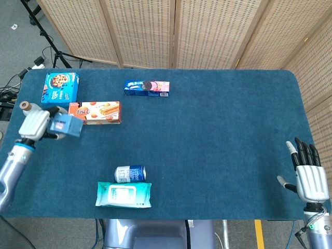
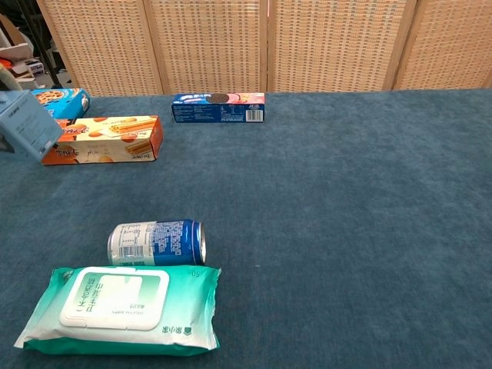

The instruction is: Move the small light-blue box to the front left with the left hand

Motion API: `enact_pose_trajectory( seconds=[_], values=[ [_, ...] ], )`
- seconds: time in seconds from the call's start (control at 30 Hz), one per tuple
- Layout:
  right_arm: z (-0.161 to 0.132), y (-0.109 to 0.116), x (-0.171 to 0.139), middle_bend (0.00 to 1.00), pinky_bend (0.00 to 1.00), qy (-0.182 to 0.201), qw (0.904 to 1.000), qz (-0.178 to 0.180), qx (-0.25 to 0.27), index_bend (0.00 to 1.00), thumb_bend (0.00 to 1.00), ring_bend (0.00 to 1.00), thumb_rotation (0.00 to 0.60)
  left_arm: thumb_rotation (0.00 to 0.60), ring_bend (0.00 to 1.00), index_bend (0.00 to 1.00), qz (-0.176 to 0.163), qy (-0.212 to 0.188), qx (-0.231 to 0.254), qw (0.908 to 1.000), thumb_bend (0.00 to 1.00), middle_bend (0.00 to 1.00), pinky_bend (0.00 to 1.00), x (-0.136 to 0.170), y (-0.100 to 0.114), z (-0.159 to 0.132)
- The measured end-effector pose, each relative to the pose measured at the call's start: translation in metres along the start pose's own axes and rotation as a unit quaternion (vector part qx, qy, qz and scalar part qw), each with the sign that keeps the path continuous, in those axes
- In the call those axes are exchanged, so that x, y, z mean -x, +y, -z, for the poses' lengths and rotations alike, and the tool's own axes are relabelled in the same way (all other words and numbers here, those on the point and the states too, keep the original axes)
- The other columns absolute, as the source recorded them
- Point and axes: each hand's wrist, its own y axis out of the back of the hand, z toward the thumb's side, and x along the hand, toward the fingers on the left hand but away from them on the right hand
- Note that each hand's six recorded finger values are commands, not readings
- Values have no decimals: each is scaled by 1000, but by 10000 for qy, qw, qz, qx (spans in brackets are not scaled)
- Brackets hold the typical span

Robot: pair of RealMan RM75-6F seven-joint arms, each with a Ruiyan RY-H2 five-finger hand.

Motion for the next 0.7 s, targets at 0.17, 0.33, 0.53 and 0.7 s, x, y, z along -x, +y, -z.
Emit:
enact_pose_trajectory(
  seconds=[0.17, 0.33, 0.53, 0.7],
  values=[
    [0, 4, -1, 0, 0, 36, 10000, 13, 83, 0, 0, 0, 600, 600, 580, 526, 301, 219, -8, 9993, 257, 618, 501, 45, -24, 3],
    [2, 9, -2, 0, 0, 45, 9998, 34, 186, 0, 0, 0, 600, 600, 580, 527, 356, 399, 179, 9984, 358, 618, 501, 55, -35, 6],
    [4, 13, -2, 0, 0, 34, 9996, 64, 274, 0, 0, 0, 600, 600, 580, 527, 354, 715, 49, 9968, 324, 615, 501, 61, -43, 8],
    [5, 15, -2, 0, 0, 13, 9995, 81, 305, 0, 0, 0, 600, 600, 215, 348, 635, 897, 267, 9936, 192, 211, 204, 67, -54, 7]
  ],
)
